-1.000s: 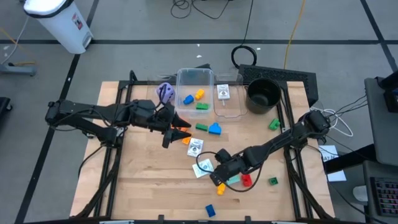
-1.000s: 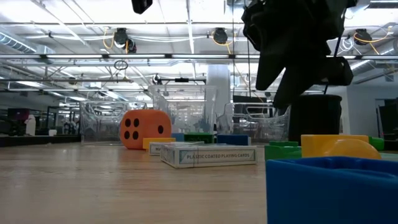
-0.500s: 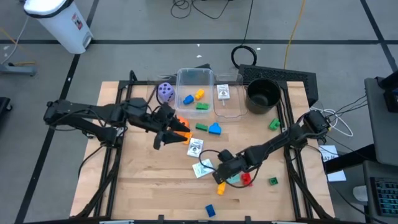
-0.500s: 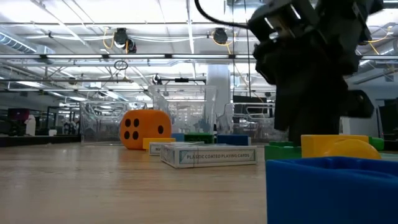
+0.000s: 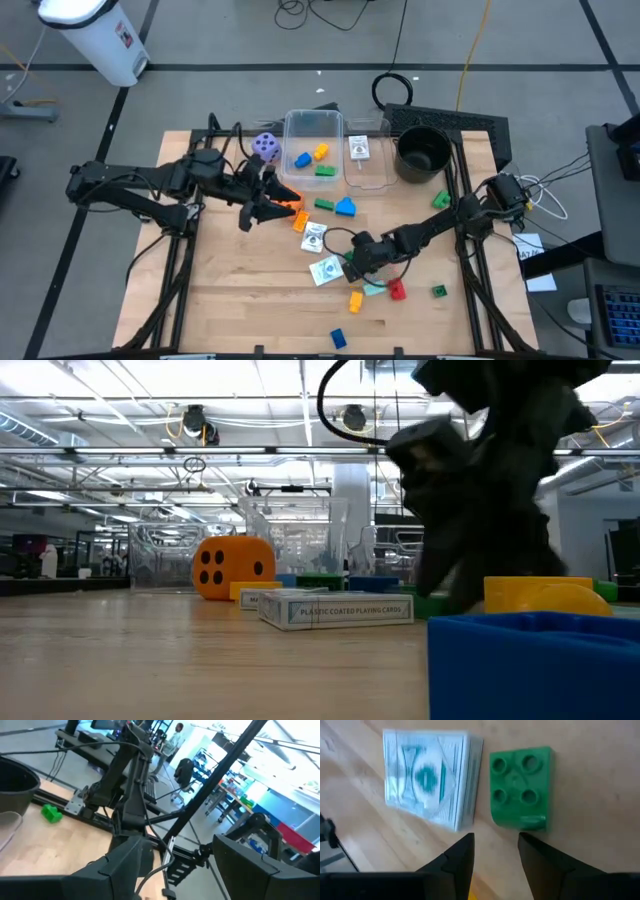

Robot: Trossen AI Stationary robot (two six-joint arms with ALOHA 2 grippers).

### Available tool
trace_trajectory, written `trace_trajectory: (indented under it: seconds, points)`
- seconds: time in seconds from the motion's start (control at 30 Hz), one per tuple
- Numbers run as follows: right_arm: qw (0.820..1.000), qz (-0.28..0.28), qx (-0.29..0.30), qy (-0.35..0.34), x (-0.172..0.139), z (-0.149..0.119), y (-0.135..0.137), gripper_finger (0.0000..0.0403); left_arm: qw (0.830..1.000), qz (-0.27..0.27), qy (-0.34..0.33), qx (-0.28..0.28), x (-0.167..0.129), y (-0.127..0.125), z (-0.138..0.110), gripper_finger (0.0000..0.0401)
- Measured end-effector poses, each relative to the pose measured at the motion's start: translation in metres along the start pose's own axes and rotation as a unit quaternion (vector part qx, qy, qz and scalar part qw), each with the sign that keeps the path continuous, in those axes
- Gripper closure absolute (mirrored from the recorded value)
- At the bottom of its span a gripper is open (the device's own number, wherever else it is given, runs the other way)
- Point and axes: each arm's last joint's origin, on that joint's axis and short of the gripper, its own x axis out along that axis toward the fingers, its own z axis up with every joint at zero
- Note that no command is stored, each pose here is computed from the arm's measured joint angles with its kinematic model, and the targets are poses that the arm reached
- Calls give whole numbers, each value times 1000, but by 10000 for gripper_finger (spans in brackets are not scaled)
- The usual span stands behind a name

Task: Pick & Place Toys
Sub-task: Put the green four stud game piece into the middle transparent bin

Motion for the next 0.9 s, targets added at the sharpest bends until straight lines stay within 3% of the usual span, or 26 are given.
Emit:
trace_trajectory:
  seconds: [0.33,0.53,0.73,0.9]
  points:
    - [997,-17,-35,-66,-7,51,-12,253,1000,16,-9,2,-4,8,6,151]
    - [984,2,-153,-94,-31,68,-8,253,1000,29,-3,-1,-6,13,6,151]
    - [950,20,-289,-120,-52,71,0,252,1000,27,-3,1,-8,16,9,151]
    - [939,30,-325,-110,-53,69,2,245,999,33,-6,11,-9,19,10,151]
